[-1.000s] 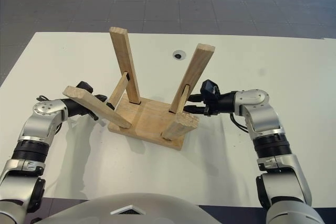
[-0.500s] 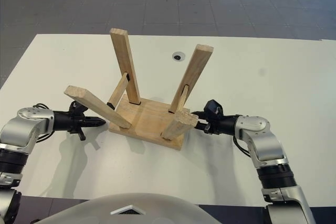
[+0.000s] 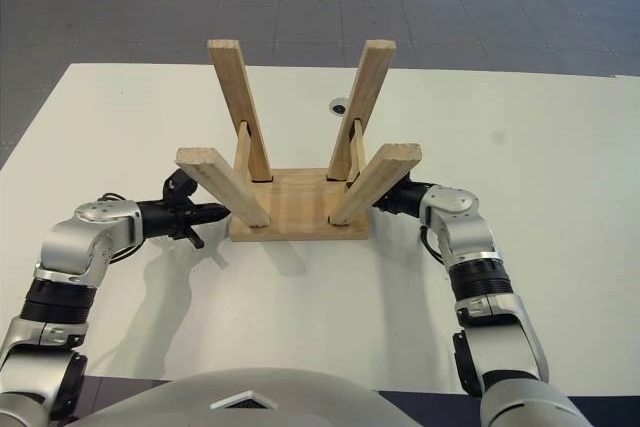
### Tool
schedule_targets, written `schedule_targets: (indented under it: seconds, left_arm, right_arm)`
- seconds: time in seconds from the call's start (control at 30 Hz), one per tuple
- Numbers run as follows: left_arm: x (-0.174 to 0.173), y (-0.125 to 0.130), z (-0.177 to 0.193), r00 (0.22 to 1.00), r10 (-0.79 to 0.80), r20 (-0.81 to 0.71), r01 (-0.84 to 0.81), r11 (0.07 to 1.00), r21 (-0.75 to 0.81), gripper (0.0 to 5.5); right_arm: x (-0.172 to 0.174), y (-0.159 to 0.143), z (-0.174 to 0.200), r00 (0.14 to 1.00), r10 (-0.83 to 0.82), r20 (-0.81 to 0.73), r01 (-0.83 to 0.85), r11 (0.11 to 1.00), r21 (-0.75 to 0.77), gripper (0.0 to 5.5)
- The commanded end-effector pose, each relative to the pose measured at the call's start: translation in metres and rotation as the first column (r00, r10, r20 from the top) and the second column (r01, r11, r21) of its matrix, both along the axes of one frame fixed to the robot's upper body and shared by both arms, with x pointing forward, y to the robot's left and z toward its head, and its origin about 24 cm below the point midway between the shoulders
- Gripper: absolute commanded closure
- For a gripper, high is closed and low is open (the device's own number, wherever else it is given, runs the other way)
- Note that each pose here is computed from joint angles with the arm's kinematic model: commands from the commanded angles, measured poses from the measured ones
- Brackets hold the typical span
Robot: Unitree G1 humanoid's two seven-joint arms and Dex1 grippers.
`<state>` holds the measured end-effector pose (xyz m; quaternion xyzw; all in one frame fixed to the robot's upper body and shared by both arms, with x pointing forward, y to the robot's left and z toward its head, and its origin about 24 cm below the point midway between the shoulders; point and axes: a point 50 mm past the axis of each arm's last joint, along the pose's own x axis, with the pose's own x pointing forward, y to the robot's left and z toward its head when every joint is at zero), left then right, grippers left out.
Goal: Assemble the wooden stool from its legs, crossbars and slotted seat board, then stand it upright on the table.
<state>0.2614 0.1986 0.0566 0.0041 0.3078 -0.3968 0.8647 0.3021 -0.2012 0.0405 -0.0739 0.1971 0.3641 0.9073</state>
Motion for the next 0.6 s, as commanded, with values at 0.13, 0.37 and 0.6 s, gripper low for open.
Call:
schedule_targets:
  seconds: [0.13,0.37,0.6]
  left_arm:
    - [-0.013,0.032,0.036,0.993,0.048,0.112,-0.033,0.991,-0.129,4.89]
    - [-0.006,0.064,0.096,0.955,-0.056,0.291,0.143,0.947,-0.289,3.88]
    - [-0.017,0.061,0.111,0.915,-0.314,0.254,0.375,0.894,-0.246,3.20]
  right_arm:
    - [-0.045,-0.054,0.043,0.985,-0.173,-0.009,0.173,0.984,0.048,3.50]
    - [-0.089,-0.055,0.101,0.995,0.102,-0.016,-0.100,0.990,0.099,2.37]
    - [-0.098,-0.036,0.129,0.947,0.320,0.029,-0.321,0.941,0.110,1.84]
